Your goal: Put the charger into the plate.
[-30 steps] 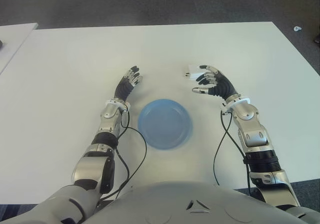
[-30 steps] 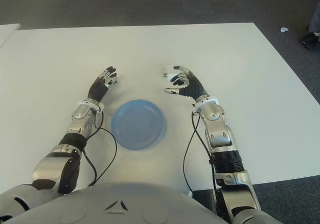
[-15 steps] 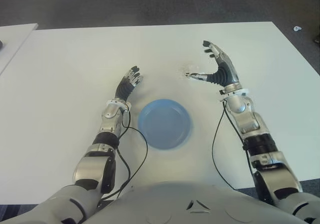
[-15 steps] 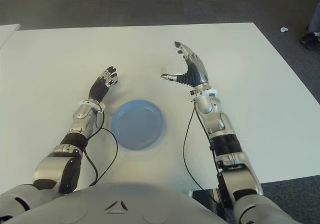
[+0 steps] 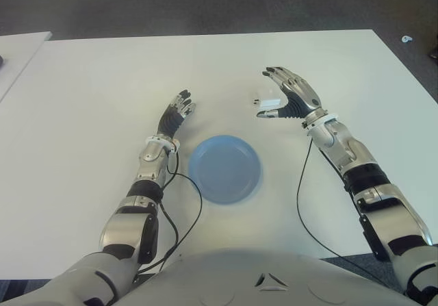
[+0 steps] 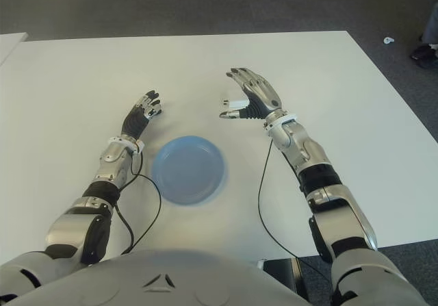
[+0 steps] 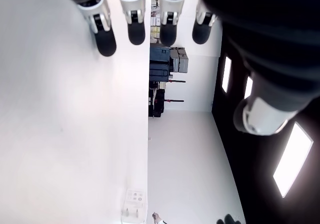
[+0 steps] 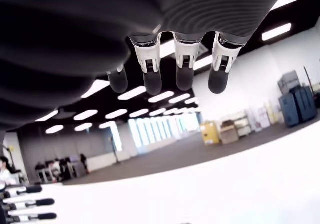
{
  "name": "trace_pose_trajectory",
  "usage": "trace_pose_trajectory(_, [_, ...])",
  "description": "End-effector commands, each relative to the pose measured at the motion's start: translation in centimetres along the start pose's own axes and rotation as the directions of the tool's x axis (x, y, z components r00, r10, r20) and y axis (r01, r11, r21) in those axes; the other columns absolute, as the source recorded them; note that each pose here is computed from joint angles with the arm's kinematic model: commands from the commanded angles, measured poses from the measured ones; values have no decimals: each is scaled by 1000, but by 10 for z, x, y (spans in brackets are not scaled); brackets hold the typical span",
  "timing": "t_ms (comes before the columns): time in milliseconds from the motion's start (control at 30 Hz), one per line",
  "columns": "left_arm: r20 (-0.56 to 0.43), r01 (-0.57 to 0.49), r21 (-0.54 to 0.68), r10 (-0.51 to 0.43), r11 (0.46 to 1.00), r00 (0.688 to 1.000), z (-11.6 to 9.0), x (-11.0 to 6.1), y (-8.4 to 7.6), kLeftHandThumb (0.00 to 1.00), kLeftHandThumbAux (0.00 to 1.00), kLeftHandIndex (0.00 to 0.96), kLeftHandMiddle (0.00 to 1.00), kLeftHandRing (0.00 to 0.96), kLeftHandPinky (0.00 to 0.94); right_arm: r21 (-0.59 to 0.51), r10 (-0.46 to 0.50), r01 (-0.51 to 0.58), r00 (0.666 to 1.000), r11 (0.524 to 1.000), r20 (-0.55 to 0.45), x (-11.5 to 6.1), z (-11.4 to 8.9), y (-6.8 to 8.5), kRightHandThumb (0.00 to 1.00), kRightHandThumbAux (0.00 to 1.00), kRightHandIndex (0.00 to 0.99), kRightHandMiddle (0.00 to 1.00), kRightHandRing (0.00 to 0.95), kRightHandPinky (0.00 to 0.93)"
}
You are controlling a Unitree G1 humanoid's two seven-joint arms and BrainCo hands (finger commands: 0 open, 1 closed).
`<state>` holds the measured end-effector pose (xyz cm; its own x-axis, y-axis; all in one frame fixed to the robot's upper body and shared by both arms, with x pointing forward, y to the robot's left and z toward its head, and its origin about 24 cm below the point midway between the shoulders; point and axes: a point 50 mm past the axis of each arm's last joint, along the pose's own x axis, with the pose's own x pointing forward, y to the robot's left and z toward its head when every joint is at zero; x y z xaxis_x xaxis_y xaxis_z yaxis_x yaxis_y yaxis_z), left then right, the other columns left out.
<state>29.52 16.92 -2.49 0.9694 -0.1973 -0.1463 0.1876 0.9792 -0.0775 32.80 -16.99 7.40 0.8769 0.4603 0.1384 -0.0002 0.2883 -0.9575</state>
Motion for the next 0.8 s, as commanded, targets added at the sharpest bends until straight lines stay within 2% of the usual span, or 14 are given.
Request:
trace_pose_trajectory(33, [-173,-3,-26,-1,1000,985,-35,-17,-5,159,603,12,48,44,91,-32,74,-74,997,997,-20,7,-5,11,92,374,0,0,0,0])
trace_pose_trajectory(200, [-176,-4,-29,-1,1000,984,-36,-17,-5,155,592,12,50,46,96,-48,149,-152,986,987,-70,12,-11,25,73,369,0,0,0,0])
trace_pose_trajectory(333, [-177,-1,-28,-4,1000,984,-36,-17,-5,153,588,8,47,44,92,-56,235,-243,964,968,-122,9,-17,41,44,373,0,0,0,0])
trace_pose_trajectory(467, [-175,1,-27,-5,1000,985,-36,-17,-6,152,587,7,46,42,90,-59,262,-272,955,960,-136,9,-19,45,27,376,0,0,0,0])
trace_pose_trajectory(567, [-174,1,-24,-5,1000,985,-35,-17,-5,150,586,4,48,44,91,-60,317,-331,933,942,-172,6,-22,53,12,384,0,0,0,0])
trace_pose_trajectory(800, [-175,1,-27,-6,1000,985,-35,-18,-6,147,588,0,44,40,88,-26,364,-378,906,925,-217,4,-26,60,0,407,0,0,0,0])
